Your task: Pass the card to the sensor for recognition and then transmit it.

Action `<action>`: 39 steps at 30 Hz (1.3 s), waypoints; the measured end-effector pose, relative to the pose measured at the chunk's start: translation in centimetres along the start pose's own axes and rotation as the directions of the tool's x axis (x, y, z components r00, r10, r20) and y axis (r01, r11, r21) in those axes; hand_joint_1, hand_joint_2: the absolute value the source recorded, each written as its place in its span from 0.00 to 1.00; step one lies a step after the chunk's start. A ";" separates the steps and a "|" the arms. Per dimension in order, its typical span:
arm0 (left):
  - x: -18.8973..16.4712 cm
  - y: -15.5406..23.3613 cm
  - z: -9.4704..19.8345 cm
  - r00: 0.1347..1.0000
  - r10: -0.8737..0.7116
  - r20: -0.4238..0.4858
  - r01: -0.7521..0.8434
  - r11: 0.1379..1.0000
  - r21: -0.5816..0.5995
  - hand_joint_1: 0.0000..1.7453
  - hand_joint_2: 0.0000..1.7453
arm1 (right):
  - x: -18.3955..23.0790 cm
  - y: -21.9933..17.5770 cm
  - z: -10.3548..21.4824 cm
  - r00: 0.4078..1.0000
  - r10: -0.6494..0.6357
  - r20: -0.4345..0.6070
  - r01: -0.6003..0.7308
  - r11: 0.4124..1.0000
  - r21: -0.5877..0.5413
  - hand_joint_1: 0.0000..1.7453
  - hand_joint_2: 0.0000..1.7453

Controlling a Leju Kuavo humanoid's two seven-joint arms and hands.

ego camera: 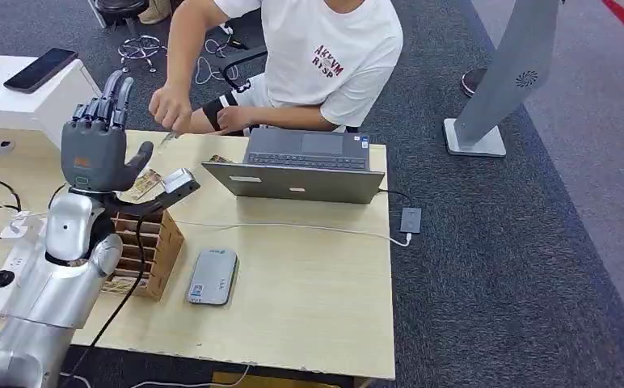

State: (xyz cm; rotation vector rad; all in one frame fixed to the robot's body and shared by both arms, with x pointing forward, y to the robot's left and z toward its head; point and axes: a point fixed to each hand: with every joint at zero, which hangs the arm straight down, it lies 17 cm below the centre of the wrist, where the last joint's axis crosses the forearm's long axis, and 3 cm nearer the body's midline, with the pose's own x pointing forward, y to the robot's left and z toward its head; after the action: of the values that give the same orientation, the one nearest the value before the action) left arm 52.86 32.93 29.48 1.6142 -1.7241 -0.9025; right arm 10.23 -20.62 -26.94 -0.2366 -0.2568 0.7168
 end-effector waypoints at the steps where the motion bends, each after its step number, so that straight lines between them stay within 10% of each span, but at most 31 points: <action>1: 0.0 0.0 0.0 1.000 0.000 0.000 0.000 1.000 0.000 0.00 1.00 | 0.0 0.0 0.0 1.000 0.000 0.000 0.000 1.000 0.000 0.00 1.00; 6: 1.2 0.1 1.6 0.999 0.018 0.028 -0.018 1.000 -0.003 0.00 1.00 | -0.2 0.0 0.0 1.000 -0.012 -0.008 0.012 1.000 -0.007 0.00 1.00; 9: 4.7 -0.4 10.0 0.990 0.105 0.095 -0.096 0.990 -0.099 0.00 1.00 | -1.5 0.6 0.2 0.998 -0.055 -0.032 0.055 0.998 -0.015 0.00 1.00; 23: 4.1 -1.9 27.0 0.989 0.146 0.009 -0.127 0.889 -0.439 0.00 1.00 | -3.4 1.2 0.4 0.991 -0.098 -0.088 0.096 0.995 -0.024 0.00 1.00; 39: -4.5 -5.7 30.7 0.992 0.001 -0.129 -0.081 0.778 -0.624 0.00 1.00 | -3.2 1.4 0.4 0.995 -0.066 -0.078 0.066 0.998 -0.007 0.00 1.00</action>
State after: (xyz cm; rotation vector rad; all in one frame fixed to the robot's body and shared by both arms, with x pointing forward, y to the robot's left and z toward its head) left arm 31.76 39.60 6.97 1.1410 -1.1760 -1.1752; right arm 6.89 -21.70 -27.44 -0.2589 -0.1904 0.6404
